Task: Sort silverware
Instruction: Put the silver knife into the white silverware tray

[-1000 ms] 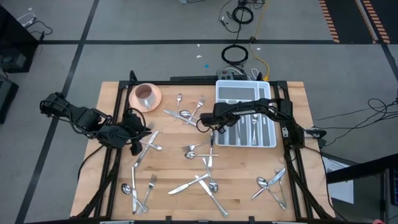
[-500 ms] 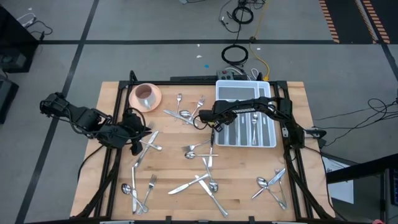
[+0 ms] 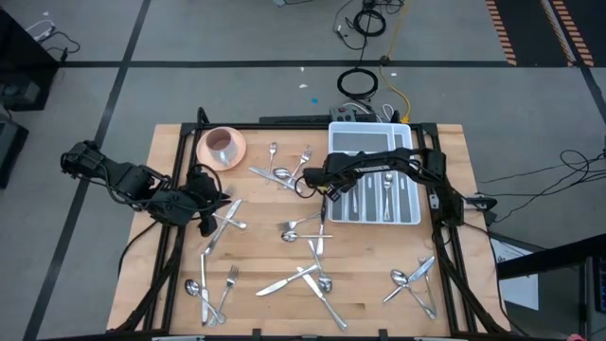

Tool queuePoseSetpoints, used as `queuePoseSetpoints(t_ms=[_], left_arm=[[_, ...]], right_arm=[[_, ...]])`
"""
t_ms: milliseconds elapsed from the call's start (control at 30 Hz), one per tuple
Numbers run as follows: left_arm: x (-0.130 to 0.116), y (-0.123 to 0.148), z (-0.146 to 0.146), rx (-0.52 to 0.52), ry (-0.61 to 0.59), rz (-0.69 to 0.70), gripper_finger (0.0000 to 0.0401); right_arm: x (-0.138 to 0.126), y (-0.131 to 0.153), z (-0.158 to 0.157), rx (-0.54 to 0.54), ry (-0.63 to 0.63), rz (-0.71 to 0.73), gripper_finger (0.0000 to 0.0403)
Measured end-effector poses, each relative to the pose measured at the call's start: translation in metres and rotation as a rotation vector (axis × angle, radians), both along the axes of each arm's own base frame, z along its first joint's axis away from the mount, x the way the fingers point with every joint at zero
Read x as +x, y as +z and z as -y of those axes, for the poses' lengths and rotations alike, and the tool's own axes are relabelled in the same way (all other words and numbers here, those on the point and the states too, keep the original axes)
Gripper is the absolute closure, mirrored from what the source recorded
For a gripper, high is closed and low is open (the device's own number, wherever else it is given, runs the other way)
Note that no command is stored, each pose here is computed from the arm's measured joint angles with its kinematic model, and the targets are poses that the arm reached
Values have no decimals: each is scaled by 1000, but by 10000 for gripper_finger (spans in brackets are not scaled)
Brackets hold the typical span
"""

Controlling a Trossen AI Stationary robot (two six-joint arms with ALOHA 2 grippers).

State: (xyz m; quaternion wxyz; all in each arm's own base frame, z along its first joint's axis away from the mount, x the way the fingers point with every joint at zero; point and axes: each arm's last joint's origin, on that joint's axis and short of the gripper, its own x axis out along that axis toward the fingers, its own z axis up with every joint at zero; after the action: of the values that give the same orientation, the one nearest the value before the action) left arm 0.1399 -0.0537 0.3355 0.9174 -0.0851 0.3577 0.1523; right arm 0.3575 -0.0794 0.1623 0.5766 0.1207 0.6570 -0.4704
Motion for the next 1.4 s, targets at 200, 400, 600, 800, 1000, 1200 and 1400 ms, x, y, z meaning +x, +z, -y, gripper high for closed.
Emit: queuePoseSetpoints(t_ms=[200, 400, 600, 800, 1000, 1200, 1400], left_arm=[[1, 1, 0, -1, 6, 14, 336], [8, 10, -1, 47, 139, 187, 336], [20, -6, -2, 197, 156, 122, 336], [53, -42, -6, 151, -48, -39, 336], [91, -70, -32, 234, -185, -236, 336], [121, -83, -71, 39, -334, -222, 336], [129, -104, -117, 90, -329, -304, 336]], right_arm=[[14, 43, -14, 29, 224, 118, 269], [24, 109, -40, 181, 491, 400, 268], [1, 162, -77, 250, 654, 555, 268], [-34, 202, -117, 301, 741, 664, 268], [-73, 231, -158, 362, 723, 784, 262], [-96, 239, -195, 409, 728, 812, 249], [-120, 237, -232, 491, 738, 778, 236]])
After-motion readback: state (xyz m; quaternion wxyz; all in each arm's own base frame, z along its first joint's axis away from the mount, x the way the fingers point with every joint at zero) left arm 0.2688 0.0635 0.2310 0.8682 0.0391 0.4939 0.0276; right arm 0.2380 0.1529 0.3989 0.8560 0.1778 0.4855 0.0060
